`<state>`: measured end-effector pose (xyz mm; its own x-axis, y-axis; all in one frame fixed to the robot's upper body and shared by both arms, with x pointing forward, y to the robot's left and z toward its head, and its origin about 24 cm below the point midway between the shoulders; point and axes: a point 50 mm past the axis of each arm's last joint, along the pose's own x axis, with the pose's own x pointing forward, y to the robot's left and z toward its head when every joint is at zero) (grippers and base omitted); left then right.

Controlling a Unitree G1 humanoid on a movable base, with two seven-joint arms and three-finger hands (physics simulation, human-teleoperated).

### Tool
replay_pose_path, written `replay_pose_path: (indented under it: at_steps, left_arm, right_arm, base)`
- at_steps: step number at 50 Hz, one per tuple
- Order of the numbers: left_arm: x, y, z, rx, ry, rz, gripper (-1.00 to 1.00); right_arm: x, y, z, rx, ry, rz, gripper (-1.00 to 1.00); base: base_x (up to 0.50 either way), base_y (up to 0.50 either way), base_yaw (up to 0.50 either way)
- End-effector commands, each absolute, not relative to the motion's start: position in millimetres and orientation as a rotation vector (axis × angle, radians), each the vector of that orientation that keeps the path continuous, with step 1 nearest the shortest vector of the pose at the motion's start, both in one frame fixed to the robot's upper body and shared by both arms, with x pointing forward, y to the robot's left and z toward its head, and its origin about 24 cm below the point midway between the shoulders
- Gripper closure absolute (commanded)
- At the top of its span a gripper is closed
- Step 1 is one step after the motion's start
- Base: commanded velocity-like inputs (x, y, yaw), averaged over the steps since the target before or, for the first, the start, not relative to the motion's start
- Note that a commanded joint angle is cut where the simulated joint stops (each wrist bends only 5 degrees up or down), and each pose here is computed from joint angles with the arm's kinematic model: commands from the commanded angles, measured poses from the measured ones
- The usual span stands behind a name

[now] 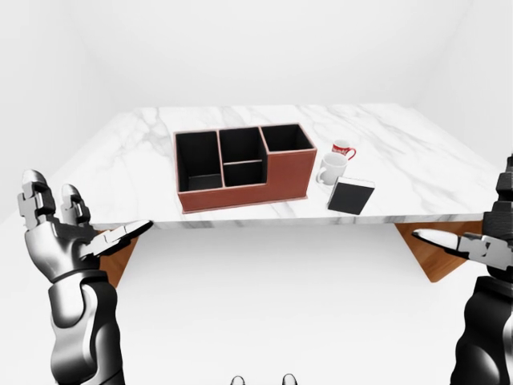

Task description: Pick up the book and place it in the right compartment of the caddy.

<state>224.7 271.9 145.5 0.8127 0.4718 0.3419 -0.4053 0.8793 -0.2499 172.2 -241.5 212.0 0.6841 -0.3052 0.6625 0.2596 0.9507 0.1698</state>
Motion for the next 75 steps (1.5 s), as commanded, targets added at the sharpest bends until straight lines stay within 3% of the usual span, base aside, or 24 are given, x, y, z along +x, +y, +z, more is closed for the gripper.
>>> replay_pose_path:
  at_steps: [1,75]
  left_arm:
    - [223.2,273.4,145.6,-0.173,-0.409,0.481,-1.00]
    - [220.9,273.3,147.9,-0.171,-0.421,0.488,-1.00]
  right_arm:
    - [170.4,-240.4,213.3,0.059,-0.762,-0.302,-1.00]
    - [165.1,-236.5,218.6,0.047,-0.792,-0.273,-1.00]
  base:
    - [0.24,0.00,0.00]
    - [0.27,0.00,0.00]
